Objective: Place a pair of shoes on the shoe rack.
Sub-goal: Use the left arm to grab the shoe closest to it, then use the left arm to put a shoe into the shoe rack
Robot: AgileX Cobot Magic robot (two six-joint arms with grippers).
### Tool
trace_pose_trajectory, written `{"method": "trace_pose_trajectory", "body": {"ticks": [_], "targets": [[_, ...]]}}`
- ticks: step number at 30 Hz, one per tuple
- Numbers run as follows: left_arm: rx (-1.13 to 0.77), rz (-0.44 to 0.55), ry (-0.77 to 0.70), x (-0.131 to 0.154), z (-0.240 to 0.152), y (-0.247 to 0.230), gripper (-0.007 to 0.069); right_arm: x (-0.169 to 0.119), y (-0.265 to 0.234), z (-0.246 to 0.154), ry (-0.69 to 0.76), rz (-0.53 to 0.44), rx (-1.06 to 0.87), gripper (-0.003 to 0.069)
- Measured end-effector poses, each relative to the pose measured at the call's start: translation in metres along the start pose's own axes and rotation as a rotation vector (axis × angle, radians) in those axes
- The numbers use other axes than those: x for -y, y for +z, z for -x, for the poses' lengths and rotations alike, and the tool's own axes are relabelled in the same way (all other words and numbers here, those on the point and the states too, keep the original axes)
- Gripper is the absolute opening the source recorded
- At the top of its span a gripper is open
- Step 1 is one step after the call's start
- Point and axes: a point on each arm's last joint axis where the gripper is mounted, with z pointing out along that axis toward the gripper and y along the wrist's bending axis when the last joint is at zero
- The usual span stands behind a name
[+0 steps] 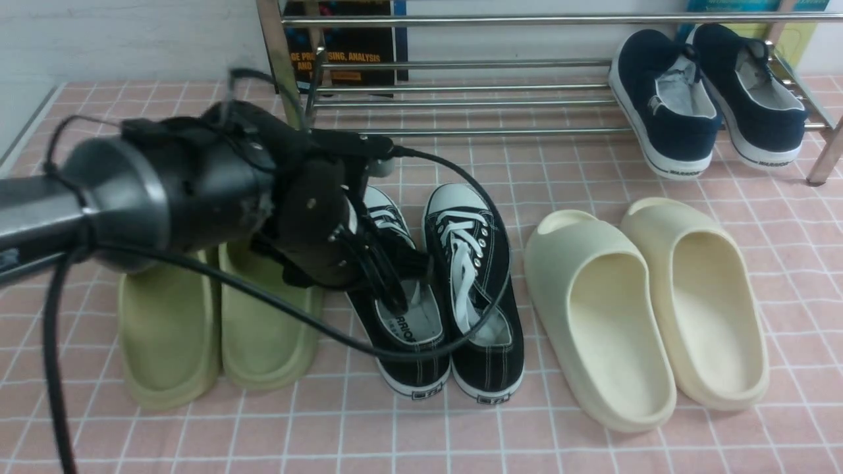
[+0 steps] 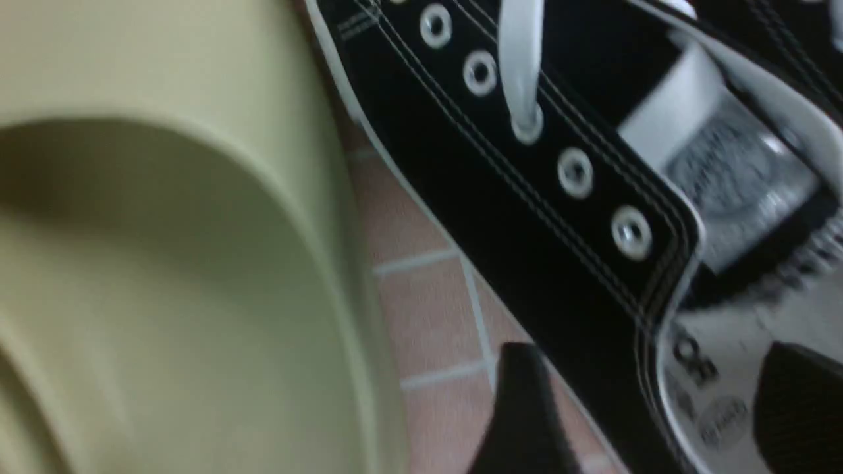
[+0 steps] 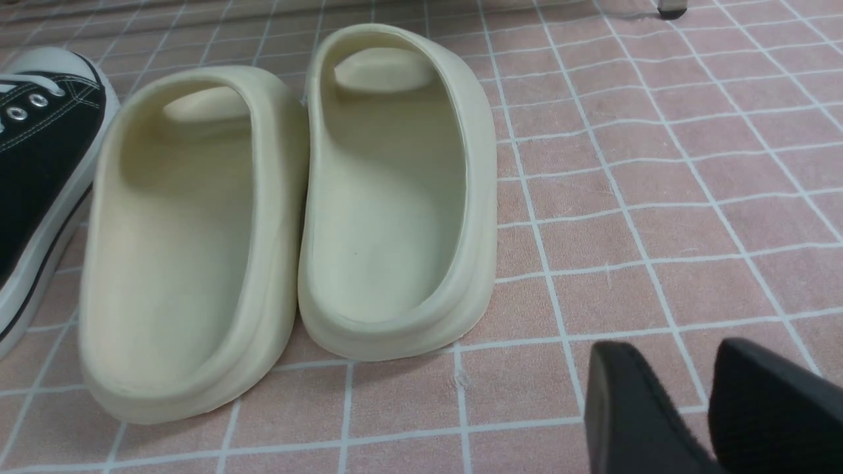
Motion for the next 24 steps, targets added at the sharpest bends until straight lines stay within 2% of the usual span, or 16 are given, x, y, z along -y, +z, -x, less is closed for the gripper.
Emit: {"method": "trace_pose_trajectory", "body": {"ticks": [2,4,8,9,10,11,15,20,24], "targets": [[0.006,0.014,0.001,0.007,-0.002,0.014,0.0529,0.0,0.0,0.0,0.0,0.0,0.0,0.021],[0.005,0.015,0.009,0.011,-0.003,0.021,0.0531,0.0,0.0,0.0,0.0,0.0,0.0,0.0213],[-0.009,0.039,-0.008,0.012,-0.007,0.036,0.045,0.0,0.0,0.0,0.0,0.0,0.0,0.022],[-0.008,0.063,-0.023,0.01,-0.007,0.038,0.0358,0.0,0.0,0.0,0.0,0.0,0.0,0.0223],[-0.009,0.064,-0.029,0.01,-0.007,0.039,0.0345,0.0,0.0,0.0,0.0,0.0,0.0,0.0223],[0.004,0.092,-0.039,0.007,-0.006,0.039,0.0225,0.0,0.0,0.0,0.0,0.0,0.0,0.0227],[0.033,0.142,-0.061,0.002,-0.003,0.031,0.0039,0.0,0.0,0.0,0.0,0.0,0.0,0.023],[0.077,0.192,-0.083,-0.004,0.009,0.007,0.0017,0.0,0.0,0.0,0.0,0.0,0.0,0.0237],[0.163,0.215,-0.091,-0.005,0.034,-0.02,0.0017,0.0,0.0,0.0,0.0,0.0,0.0,0.0237]]}}
